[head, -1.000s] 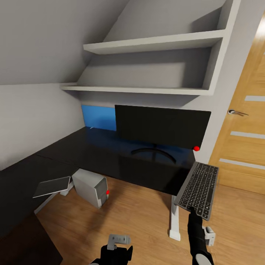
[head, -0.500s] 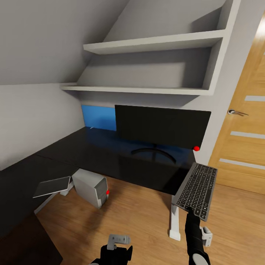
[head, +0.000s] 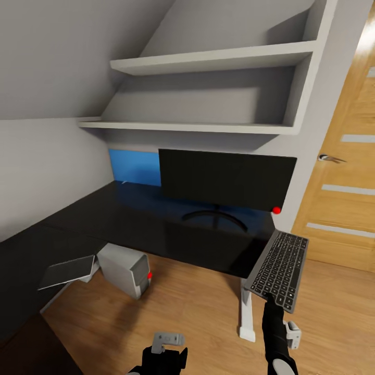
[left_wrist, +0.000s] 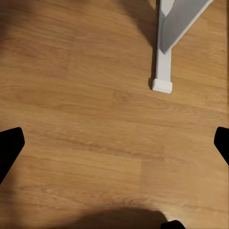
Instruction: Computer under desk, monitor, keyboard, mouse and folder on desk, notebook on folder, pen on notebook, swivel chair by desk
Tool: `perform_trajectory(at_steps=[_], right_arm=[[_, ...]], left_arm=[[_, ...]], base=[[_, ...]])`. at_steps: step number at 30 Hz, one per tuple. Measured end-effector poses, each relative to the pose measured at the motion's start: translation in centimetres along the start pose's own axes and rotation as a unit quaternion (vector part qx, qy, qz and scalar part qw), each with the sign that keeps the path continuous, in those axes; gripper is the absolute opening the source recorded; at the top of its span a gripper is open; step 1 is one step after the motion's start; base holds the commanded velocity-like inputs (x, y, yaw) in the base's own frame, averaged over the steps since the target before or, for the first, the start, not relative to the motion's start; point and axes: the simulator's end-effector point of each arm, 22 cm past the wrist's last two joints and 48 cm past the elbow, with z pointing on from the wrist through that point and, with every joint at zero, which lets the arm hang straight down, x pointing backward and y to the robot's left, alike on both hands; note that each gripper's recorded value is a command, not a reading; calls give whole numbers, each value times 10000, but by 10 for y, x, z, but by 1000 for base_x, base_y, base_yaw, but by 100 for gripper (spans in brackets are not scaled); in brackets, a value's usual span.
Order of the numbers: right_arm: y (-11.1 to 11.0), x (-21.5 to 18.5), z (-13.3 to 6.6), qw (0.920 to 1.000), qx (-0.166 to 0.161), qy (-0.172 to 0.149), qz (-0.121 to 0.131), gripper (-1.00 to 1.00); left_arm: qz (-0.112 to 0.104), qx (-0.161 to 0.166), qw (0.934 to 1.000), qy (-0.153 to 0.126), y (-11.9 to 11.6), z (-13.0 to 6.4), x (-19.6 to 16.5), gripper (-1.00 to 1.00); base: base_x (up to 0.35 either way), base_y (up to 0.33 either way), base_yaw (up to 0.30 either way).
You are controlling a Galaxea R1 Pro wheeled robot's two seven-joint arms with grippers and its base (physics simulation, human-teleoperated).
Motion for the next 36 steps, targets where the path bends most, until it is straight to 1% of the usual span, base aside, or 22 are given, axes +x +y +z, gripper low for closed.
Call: perform_trajectory(at_steps=[6, 18, 27, 36], right_arm=[[-1, 0, 0, 10000, 13, -2, 2, -100], [-1, 2, 0, 10000, 4, 38, -9, -100], [-1, 1, 0, 10000, 10, 26, 6, -100], [-1, 0, 0, 10000, 14, 25, -4, -100]], left_arm=[[-4, 1, 10000, 8, 0, 0, 1, 100], [-42, -4, 10000, 10, 2, 1, 0, 100], [-32, -4, 10000, 7, 2, 0, 0, 100], [-19, -9, 10000, 5, 2, 0, 0, 100]], base=[[9, 9, -162], [3, 0, -8], [93, 2, 0], [55, 173, 0]])
